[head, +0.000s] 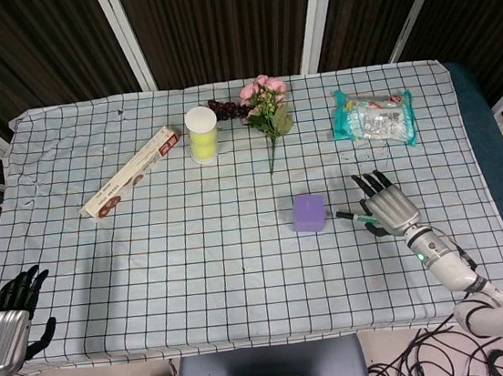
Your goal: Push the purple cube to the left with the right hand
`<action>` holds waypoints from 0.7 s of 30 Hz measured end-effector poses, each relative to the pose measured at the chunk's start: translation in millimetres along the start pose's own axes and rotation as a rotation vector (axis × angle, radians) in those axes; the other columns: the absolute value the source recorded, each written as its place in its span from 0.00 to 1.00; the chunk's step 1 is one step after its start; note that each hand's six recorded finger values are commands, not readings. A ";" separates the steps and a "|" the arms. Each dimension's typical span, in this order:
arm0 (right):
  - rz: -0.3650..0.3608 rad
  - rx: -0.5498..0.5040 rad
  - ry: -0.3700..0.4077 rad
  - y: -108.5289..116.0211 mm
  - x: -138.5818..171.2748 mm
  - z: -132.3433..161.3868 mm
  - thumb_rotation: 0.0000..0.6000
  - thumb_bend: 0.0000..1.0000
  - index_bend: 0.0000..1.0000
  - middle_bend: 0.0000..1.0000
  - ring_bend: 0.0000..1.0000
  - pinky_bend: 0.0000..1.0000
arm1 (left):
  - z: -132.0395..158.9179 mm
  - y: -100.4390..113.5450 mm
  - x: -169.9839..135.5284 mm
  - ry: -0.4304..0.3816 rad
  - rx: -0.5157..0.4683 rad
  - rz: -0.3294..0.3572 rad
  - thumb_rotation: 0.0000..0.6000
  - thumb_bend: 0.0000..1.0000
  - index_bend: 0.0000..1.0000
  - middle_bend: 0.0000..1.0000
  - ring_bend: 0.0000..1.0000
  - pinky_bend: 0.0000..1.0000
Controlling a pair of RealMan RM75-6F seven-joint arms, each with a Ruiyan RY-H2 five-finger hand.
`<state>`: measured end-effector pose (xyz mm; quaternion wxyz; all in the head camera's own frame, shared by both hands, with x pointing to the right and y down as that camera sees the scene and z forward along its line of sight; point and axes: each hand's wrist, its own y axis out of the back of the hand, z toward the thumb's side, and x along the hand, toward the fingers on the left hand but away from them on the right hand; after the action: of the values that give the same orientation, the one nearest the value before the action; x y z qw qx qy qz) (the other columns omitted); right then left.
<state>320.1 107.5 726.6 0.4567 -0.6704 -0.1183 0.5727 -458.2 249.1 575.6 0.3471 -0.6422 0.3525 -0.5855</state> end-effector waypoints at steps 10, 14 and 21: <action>-0.019 0.023 0.034 18.9 -23.5 33.7 1.00 0.55 0.73 0.04 0.00 0.00 | -1.3 0.8 -0.4 0.001 -0.004 0.001 1.00 0.43 0.00 0.00 0.00 0.12; -0.025 0.025 0.046 26.8 -32.9 48.9 1.00 0.55 0.73 0.04 0.00 0.00 | -2.0 1.3 -0.8 0.003 -0.005 0.002 1.00 0.43 0.00 0.00 0.00 0.12; -0.037 0.041 0.065 41.3 -47.8 76.2 1.00 0.55 0.73 0.04 0.00 0.00 | -3.8 2.2 -0.9 0.007 -0.010 0.003 1.00 0.43 0.00 0.00 0.00 0.12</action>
<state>223.2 88.3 732.8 0.4847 -0.6768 -0.1040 0.5443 -462.2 248.6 573.6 0.3437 -0.6413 0.3577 -0.5854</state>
